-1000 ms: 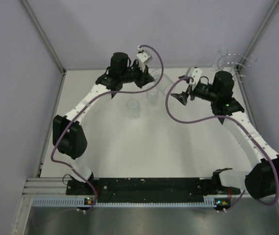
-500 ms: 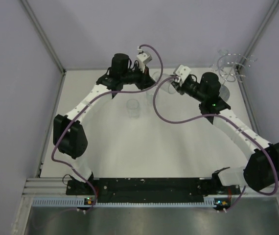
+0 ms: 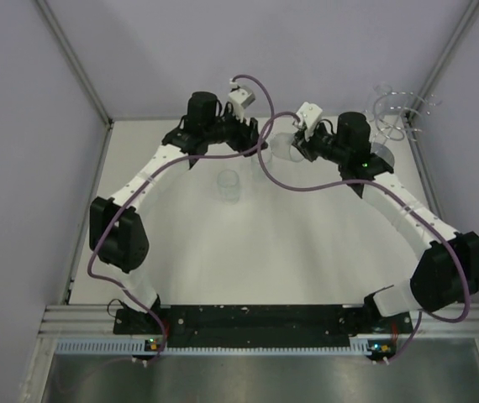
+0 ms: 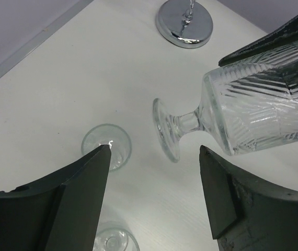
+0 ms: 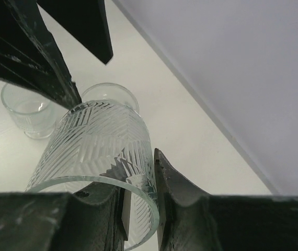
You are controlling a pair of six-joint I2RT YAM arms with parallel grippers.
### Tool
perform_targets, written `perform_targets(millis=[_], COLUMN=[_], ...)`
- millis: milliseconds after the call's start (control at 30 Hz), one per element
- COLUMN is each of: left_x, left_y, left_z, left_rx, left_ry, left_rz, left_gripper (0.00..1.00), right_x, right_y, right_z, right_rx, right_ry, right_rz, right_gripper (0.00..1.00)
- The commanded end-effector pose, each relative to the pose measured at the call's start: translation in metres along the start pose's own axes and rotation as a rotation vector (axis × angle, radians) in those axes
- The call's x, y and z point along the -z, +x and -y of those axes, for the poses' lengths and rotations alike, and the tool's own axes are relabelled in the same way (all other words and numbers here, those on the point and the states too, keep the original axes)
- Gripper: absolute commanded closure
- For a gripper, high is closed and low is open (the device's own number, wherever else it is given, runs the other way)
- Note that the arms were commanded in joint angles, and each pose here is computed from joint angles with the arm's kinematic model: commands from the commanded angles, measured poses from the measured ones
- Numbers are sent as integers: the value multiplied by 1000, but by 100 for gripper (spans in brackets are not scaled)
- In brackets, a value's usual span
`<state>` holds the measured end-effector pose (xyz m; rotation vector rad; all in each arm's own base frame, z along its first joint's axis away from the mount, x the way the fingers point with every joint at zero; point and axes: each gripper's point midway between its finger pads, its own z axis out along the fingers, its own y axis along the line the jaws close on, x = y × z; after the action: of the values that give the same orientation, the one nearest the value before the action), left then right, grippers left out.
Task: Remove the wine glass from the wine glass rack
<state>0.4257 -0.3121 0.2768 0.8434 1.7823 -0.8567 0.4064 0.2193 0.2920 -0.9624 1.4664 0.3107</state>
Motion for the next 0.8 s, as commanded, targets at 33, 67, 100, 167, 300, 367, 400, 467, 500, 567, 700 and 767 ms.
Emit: perform_targets(millis=[33, 67, 100, 167, 300, 367, 400, 467, 500, 567, 700, 767], left_x=[45, 51, 57, 63, 68, 67, 66, 69, 70, 74, 82, 90], left_y=[-29, -27, -26, -25, -25, -27, -27, -32, -32, -32, -19, -10], left_z=[-28, -34, -42, -50, -61, -64, -66, -67, -68, -68, -81, -95], left_rx=[-39, -35, -30, -24, -23, -19, -20, -25, -27, -38, -34, -6], left_ry=[-147, -167, -190, -212, -246, -250, -252, -260, -264, -274, -348, -432], left_rz=[78, 78, 77, 79, 84, 90, 92, 101, 102, 106, 96, 82], left_gripper=[25, 25, 25, 26, 27, 27, 27, 28, 28, 28, 28, 28], right_x=[10, 12, 14, 16, 17, 12, 10, 1, -3, -8, -13, -13], right_y=[-6, 2, 9, 20, 34, 44, 46, 57, 59, 62, 76, 83], right_z=[10, 6, 0, -10, -24, -29, -31, -36, -42, -45, -56, -60], right_rx=[15, 31, 36, 52, 47, 52, 64, 84, 94, 104, 118, 137], right_ry=[-90, -124, -167, -241, -347, -376, -390, -416, -433, -447, -498, -516], right_rz=[-93, -135, -171, -219, -295, -343, -363, -424, -445, -484, -584, -627], right_gripper=[100, 100, 100, 100, 100, 100, 100, 100, 100, 100, 100, 100])
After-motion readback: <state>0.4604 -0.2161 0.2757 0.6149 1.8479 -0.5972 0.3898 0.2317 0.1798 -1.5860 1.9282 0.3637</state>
